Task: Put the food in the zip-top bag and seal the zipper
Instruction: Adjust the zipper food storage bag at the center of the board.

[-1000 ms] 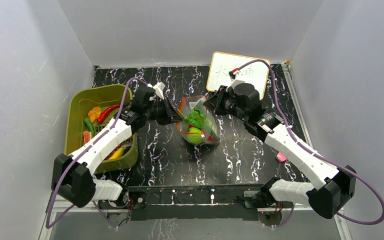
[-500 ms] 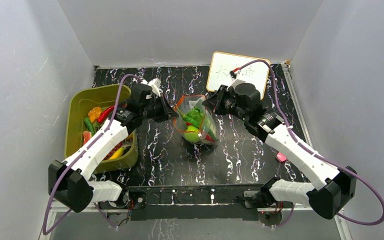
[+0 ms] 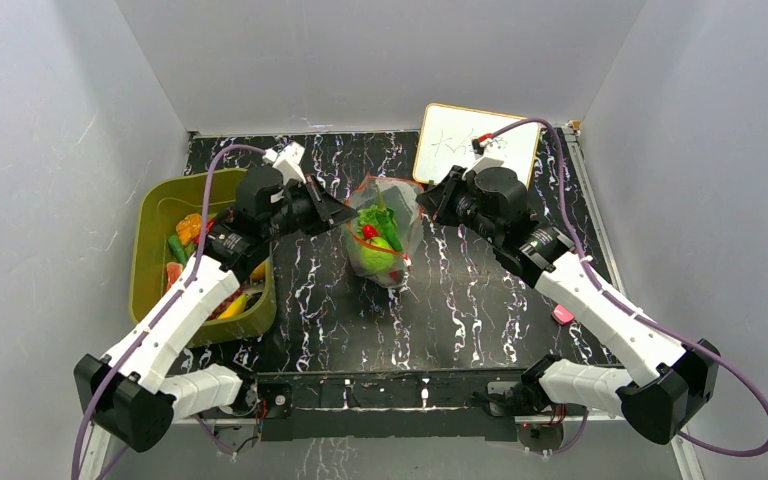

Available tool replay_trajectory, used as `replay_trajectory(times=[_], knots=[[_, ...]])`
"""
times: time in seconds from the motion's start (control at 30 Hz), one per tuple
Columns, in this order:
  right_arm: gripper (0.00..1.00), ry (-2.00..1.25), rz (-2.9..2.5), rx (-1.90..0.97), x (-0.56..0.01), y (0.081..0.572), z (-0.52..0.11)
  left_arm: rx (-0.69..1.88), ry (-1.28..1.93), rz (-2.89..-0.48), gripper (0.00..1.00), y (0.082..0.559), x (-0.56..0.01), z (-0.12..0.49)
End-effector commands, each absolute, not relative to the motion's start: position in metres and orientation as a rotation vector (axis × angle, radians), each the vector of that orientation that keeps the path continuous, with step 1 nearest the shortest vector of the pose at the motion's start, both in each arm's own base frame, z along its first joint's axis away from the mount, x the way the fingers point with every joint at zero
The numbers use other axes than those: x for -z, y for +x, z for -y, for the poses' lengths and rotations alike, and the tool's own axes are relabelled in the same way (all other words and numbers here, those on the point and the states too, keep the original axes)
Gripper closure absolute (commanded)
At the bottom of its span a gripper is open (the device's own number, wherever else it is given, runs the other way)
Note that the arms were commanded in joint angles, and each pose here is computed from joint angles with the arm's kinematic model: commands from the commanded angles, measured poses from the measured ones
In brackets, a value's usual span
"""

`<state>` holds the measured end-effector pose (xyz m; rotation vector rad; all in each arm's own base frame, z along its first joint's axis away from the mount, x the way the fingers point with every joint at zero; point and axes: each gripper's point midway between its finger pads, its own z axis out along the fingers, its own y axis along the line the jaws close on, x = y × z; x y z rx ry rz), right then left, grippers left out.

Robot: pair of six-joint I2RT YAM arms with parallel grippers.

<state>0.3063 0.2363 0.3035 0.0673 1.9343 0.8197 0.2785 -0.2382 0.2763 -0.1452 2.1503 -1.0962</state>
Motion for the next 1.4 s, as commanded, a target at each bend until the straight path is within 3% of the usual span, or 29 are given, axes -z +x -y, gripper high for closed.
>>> replay_trajectory(times=[0.0,0.23,0.4,0.67,0.8,0.97,1.13,1.3,1.33,1.37], knots=[[1.00,0.056,-1.815,-0.825,-0.339,0.309,-0.231,1.285,-0.057,-2.019,1.00,0.270,-0.314,0.255],[1.00,0.057,-1.733,-0.902,-0.378,0.298,-0.231,1.523,-0.023,-2.028,1.00,0.266,-0.309,0.283],[1.00,0.048,-1.801,-0.859,-0.365,0.300,-0.230,1.553,-0.073,-2.086,1.00,0.271,-0.288,0.291],[1.00,0.038,-1.827,-0.770,-0.344,0.306,-0.223,1.386,-0.154,-2.163,0.95,0.279,-0.261,0.277],[1.00,-0.013,-1.821,-0.876,-0.338,0.304,-0.242,1.308,-0.192,-2.213,0.88,0.277,-0.241,0.268],[1.00,-0.041,-1.766,-0.963,-0.360,0.298,-0.252,1.131,-0.219,-2.213,0.70,0.286,-0.242,0.249],[1.00,-0.052,-1.748,-1.023,-0.375,0.298,-0.261,0.746,-0.216,-2.183,0.49,0.295,-0.260,0.197],[1.00,-0.083,-1.774,-1.030,-0.364,0.297,-0.266,0.537,-0.247,-2.133,0.20,0.300,-0.271,0.162],[1.00,-0.082,-1.778,-1.029,-0.362,0.297,-0.266,0.517,-0.252,-2.135,0.07,0.301,-0.270,0.160],[1.00,-0.080,-1.781,-1.029,-0.361,0.297,-0.266,0.497,-0.252,-2.134,0.02,0.301,-0.271,0.157]])
